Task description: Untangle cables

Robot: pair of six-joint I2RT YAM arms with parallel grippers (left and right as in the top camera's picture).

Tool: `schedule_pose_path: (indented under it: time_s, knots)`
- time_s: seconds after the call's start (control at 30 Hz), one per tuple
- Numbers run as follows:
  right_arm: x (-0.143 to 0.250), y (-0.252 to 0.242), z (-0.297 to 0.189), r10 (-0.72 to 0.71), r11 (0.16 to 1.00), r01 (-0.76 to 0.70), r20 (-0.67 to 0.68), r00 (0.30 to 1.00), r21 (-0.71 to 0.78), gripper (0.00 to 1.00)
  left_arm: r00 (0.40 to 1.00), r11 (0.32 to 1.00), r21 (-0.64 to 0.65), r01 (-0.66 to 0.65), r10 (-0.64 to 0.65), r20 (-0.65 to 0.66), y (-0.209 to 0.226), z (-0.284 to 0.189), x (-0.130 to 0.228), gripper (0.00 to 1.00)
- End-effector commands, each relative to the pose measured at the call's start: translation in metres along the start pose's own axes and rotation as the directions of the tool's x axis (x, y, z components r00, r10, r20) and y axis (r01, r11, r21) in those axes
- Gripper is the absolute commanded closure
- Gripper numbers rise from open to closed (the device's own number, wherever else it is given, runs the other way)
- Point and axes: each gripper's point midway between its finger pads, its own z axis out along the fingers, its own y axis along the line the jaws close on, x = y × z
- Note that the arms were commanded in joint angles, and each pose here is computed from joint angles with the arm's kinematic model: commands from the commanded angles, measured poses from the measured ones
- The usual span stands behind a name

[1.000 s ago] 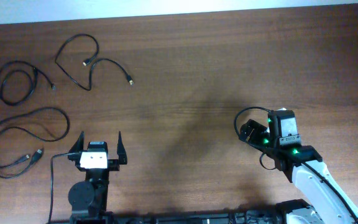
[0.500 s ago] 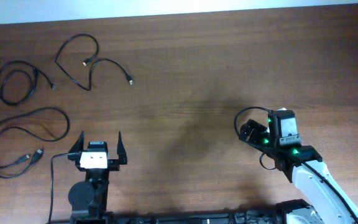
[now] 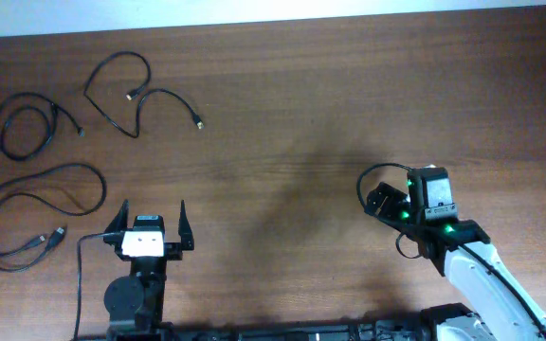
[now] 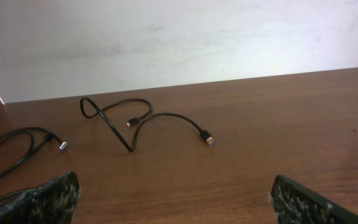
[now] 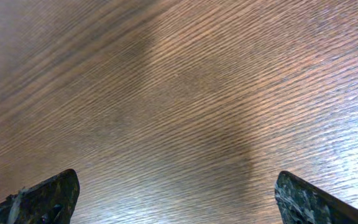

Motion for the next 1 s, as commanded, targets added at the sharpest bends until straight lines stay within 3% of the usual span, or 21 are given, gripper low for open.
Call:
schedule_pose_path:
  time_s: [0.0, 0.27, 0.47, 0.77, 0.97]
  knots:
    - [-0.008, 0.002, -0.005, -0.01, 1.0, 0.01, 0.041, 0.999, -0.003, 0.01, 1.0, 1.0, 0.015, 0.012, -0.012, 0.005, -0.002, 0.0, 0.0, 0.01]
    - [-0.05, 0.04, -0.084, 0.017, 0.971, 0.065, 0.336, 0.942, -0.231, 0.01, 1.0, 1.0, 0.015, 0.012, -0.012, 0.005, -0.002, 0.0, 0.0, 0.01]
    - [-0.069, 0.039, -0.157, 0.101, 0.943, 0.105, 0.571, 0.815, -0.317, 0.01, 1.0, 1.0, 0.015, 0.012, -0.012, 0.005, -0.002, 0.0, 0.0, 0.01]
    - [-0.08, 0.018, -0.203, 0.191, 0.944, 0.075, 0.718, 0.67, -0.321, 0.01, 1.0, 1.0, 0.015, 0.012, -0.012, 0.005, -0.002, 0.0, 0.0, 0.01]
    - [-0.087, 0.019, -0.255, 0.299, 0.897, 0.135, 0.8, 0.52, -0.422, 0.01, 1.0, 1.0, 0.015, 0.012, -0.012, 0.005, -0.002, 0.0, 0.0, 0.01]
